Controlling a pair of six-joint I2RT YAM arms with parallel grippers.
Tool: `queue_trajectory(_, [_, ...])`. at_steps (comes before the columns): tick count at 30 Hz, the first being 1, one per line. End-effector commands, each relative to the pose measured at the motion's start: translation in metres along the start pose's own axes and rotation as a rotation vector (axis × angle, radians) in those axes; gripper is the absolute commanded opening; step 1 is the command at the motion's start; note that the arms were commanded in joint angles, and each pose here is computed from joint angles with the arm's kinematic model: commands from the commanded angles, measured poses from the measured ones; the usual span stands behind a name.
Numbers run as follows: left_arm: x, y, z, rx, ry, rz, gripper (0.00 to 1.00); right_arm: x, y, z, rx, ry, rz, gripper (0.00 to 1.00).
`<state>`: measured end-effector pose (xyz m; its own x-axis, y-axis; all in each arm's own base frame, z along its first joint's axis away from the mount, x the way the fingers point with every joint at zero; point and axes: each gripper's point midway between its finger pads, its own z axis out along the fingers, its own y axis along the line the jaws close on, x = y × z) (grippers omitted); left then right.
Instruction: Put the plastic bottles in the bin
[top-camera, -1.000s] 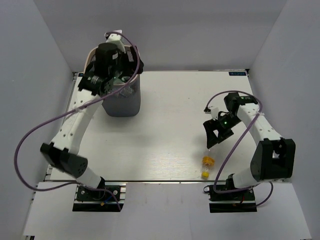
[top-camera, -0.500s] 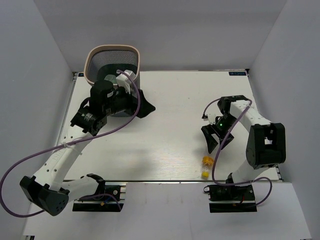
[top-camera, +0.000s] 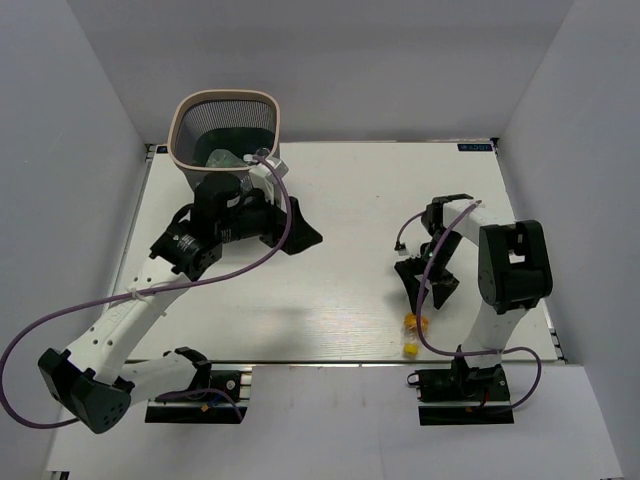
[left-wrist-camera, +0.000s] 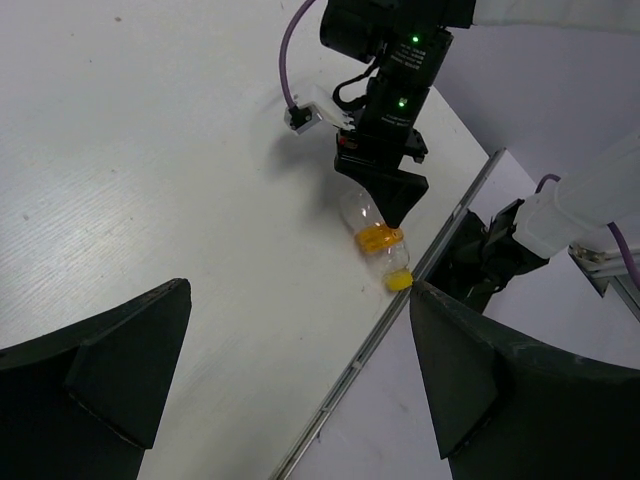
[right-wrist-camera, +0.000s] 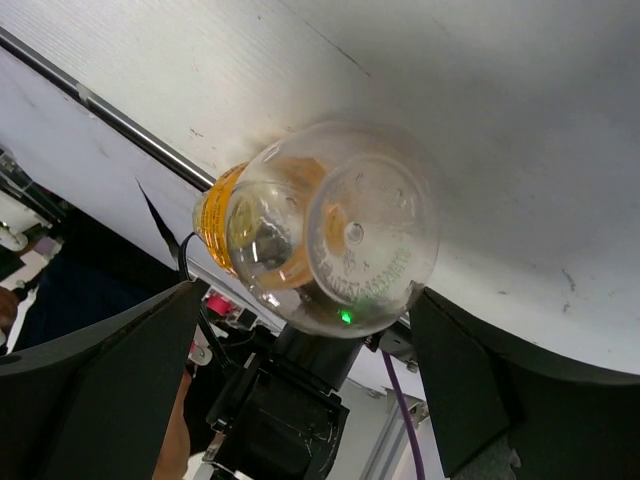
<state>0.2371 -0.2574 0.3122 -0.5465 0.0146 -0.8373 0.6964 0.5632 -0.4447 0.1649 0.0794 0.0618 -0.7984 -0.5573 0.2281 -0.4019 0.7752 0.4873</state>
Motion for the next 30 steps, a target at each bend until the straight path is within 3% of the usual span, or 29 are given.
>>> queue_trajectory(1, [0.005,-0.009,0.002,0.027,0.002,-0.004,1.00,-0.005,0.004,0.003,-0.009,0.024,-0.004,0.90])
queue_trajectory(16, [0.019,-0.017,0.014,0.009,0.036,0.002,1.00,-0.010,-0.005,0.023,0.055,0.095,-0.003,0.90])
queue_trajectory(19, [0.020,-0.019,0.016,0.003,0.036,0.009,1.00,-0.013,-0.005,0.024,0.065,0.092,-0.015,0.84])
queue_trajectory(22, [0.025,-0.020,0.017,0.001,0.047,0.001,1.00,-0.015,-0.002,0.028,0.060,0.101,-0.027,0.74])
queue_trajectory(24, [0.026,-0.022,0.018,0.002,0.048,0.004,1.00,-0.014,0.000,0.028,0.047,0.103,-0.030,0.62])
queue_trajectory(25, [0.027,-0.023,0.019,-0.001,0.049,0.008,1.00,-0.015,0.001,0.028,0.043,0.102,-0.036,0.54])
queue_trajectory(26, [0.027,-0.023,0.019,-0.001,0.049,-0.001,1.00,-0.016,0.005,0.028,0.023,0.098,-0.040,0.38])
queue_trajectory(29, [0.033,-0.021,0.020,-0.017,0.063,-0.003,1.00,-0.020,0.013,0.020,-0.021,0.081,-0.064,0.11])
queue_trajectory(30, [0.035,-0.024,0.020,-0.010,0.067,0.000,1.00,-0.022,0.016,0.015,-0.034,0.078,-0.068,0.09])
